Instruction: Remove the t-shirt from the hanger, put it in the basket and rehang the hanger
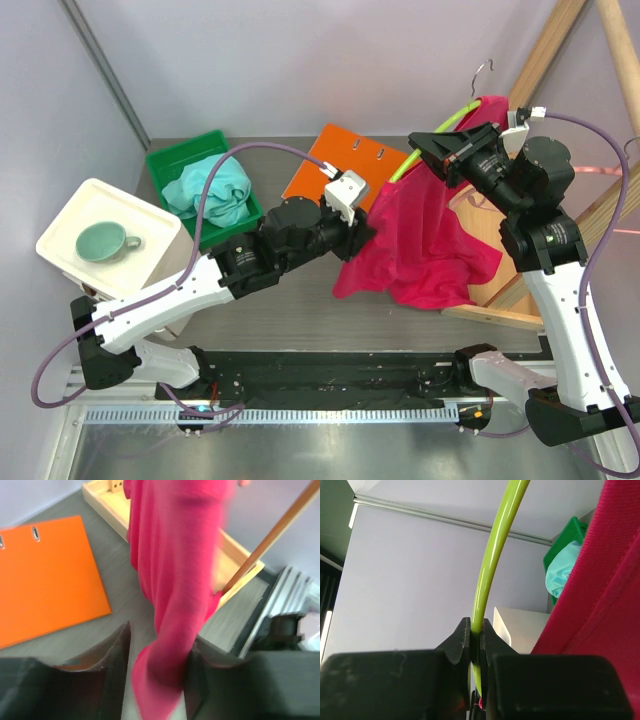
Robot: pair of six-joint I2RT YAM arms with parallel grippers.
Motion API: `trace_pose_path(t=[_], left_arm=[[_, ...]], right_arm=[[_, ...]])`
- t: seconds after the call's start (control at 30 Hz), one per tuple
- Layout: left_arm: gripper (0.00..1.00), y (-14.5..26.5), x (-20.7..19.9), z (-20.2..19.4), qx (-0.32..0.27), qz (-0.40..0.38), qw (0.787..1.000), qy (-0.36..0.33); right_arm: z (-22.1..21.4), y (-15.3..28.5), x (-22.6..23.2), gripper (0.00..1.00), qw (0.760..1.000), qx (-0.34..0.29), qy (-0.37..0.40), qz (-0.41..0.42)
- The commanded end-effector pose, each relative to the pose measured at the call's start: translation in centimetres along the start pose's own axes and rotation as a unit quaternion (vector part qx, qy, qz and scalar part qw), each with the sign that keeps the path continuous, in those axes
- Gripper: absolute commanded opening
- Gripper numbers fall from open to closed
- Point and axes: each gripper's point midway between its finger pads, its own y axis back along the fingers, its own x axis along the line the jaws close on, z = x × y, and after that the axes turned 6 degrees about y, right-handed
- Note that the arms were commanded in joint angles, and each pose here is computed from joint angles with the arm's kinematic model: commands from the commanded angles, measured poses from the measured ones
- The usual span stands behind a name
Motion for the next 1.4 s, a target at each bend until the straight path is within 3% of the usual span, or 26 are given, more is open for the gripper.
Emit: trace_pose_path(t=[0.0, 0.3, 0.33, 0.37, 0.63, 0.8, 0.97, 1.17, 1.37], left_arm=[[0.0, 0.3, 1.6, 3.6, -0.079, 0.037, 0.996, 0.037], [0.0, 3.6, 3.4, -0.3, -0.078, 0.052, 0.99, 0.107], [0.0, 3.7, 4.2, -2.9, -0.062, 0.062, 0.99, 0.108], [0.0, 4.1, 4.2, -2.9, -0.075, 0.059, 0.988, 0.118], [0.0, 7.8, 6.1, -6.4, -0.078, 0.082, 0.98, 0.163], [0.0, 7.3, 6.1, -7.1, -0.062, 0.086, 0.982, 0.158], [0.0, 6.3, 6.0, -6.9, -0.047, 0.093, 0.983, 0.153], [0.0, 5.1, 5.8, -4.0, -0.056, 0.105, 0.983, 0.137], [0.0, 1.3, 5.7, -1.8, -0.046, 0.117, 0.983, 0.131]], right_arm=[[1.2, 2.4, 4.5, 0.01, 0.996, -0.039, 0.013, 0.074], [3.5, 3.2, 4.3, 0.01, 0.992, -0.108, -0.02, 0.063], [3.8, 3.3, 4.3, 0.01, 0.991, -0.116, -0.024, 0.062], [4.4, 3.2, 4.1, 0.01, 0.989, -0.132, -0.029, 0.057], [5.0, 1.8, 4.1, 0.01, 0.985, -0.135, -0.08, 0.074], [3.8, 1.7, 5.4, 0.01, 0.985, -0.097, -0.093, 0.109], [-0.2, 2.2, 7.0, 0.01, 0.987, 0.025, -0.069, 0.146], [-5.3, 6.3, 6.8, 0.01, 0.963, 0.156, -0.117, 0.185], [-7.5, 9.4, 7.3, 0.01, 0.945, 0.209, -0.152, 0.201]])
